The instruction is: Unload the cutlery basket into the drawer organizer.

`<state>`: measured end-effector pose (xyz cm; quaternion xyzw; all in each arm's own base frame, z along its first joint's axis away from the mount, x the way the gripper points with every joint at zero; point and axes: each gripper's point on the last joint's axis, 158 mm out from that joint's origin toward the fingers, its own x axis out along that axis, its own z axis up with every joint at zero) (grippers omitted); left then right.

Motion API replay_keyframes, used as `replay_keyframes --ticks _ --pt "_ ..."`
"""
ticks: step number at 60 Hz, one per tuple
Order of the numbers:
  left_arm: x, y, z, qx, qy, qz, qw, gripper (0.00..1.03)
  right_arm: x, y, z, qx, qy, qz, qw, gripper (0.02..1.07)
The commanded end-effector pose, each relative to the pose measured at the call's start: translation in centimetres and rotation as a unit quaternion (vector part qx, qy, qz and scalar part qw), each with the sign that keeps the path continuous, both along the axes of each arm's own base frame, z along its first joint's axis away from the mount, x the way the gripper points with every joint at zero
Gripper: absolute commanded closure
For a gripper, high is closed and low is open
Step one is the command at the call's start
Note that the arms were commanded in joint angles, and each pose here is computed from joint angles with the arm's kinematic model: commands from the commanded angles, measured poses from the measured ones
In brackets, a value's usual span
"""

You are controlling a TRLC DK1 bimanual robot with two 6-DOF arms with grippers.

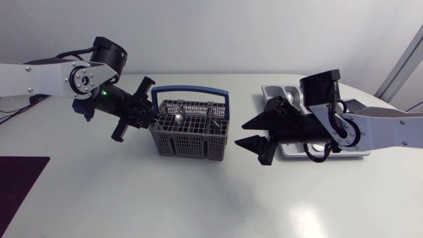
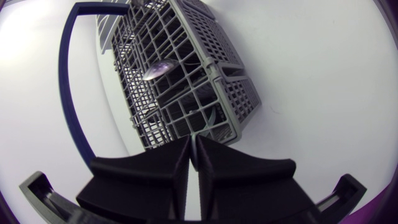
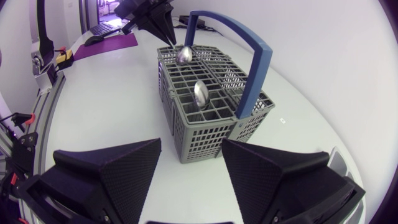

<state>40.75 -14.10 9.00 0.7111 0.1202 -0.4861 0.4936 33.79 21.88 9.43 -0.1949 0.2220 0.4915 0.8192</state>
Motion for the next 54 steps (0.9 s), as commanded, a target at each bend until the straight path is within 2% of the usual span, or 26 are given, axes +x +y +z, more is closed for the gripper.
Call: replay_keyframes --ticks 1,22,36,45,54 --pt "1.0 -0.2 3.1 -0.002 -0.038 -0.013 0.999 1.00 -0.9 0.3 -1.5 -0.004 0.021 0.005 1.000 0.35" --pt "-1.0 -0.5 5.4 0.006 -0.026 -0.028 0.999 1.00 -1.4 0.3 -1.9 -0.006 0.026 0.007 1.000 0.35" --pt "-1.9 0.2 6.4 0.024 -0.002 0.004 1.000 1.00 -1.6 0.2 -1.4 -0.002 0.021 0.005 1.000 0.35" --pt "-1.9 0.1 7.3 0.015 0.048 0.081 0.995 1.00 -2.0 0.2 -0.9 0.001 0.016 0.006 1.000 0.35" --pt "-2.7 -1.0 7.8 -0.015 0.103 0.151 0.983 1.00 -2.7 0.0 -0.9 0.002 0.016 0.006 1.000 0.35"
